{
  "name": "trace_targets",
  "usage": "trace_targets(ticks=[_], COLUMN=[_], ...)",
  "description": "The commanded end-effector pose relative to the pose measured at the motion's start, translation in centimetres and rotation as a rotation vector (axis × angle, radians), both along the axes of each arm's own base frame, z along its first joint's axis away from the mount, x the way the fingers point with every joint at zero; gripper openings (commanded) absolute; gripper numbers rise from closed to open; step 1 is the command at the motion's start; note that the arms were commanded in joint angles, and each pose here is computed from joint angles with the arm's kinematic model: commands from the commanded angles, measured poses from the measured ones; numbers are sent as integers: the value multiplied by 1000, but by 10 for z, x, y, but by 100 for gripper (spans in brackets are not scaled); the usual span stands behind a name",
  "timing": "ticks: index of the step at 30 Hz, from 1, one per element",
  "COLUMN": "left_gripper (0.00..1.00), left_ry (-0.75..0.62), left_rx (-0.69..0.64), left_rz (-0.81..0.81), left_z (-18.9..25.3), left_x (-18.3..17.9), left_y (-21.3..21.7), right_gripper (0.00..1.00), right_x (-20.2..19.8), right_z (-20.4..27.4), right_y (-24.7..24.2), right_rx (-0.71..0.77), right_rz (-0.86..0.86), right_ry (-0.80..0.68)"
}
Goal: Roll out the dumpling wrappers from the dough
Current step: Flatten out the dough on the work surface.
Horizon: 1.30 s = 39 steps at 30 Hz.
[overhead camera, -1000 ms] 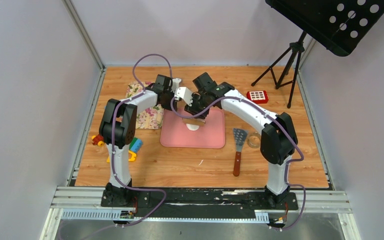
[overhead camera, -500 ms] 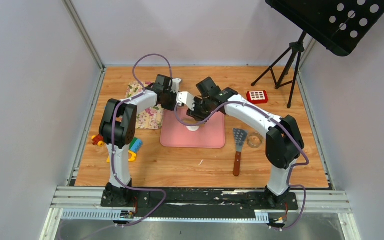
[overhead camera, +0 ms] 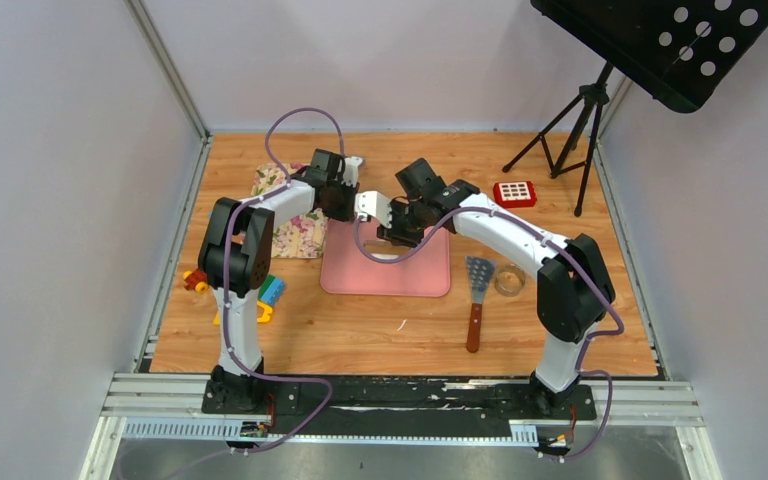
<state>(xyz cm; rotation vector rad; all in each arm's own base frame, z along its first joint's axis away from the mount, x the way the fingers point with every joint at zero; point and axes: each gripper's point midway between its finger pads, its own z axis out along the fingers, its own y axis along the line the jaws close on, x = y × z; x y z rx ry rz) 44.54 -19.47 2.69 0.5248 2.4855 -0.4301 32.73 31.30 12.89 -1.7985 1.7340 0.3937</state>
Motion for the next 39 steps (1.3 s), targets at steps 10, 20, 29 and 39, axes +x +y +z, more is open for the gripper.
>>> trace_targets(ticks=[10, 20, 29, 39], left_gripper=[0, 0, 0, 0], left_ry=[21, 21, 23, 25], left_rx=[41, 41, 42, 43], left_rz=[18, 18, 17, 17], left_z=[-11, -11, -12, -13], left_x=[0, 0, 0, -1], left_y=[7, 7, 8, 8], right_gripper=[0, 0, 0, 0], right_x=[-63, -71, -77, -75], right_z=[-29, -31, -30, -33], right_y=[-13, -16, -18, -19], right_rx=[-108, -131, -144, -161], right_rz=[107, 131, 154, 144], right_ry=[198, 219, 227, 224])
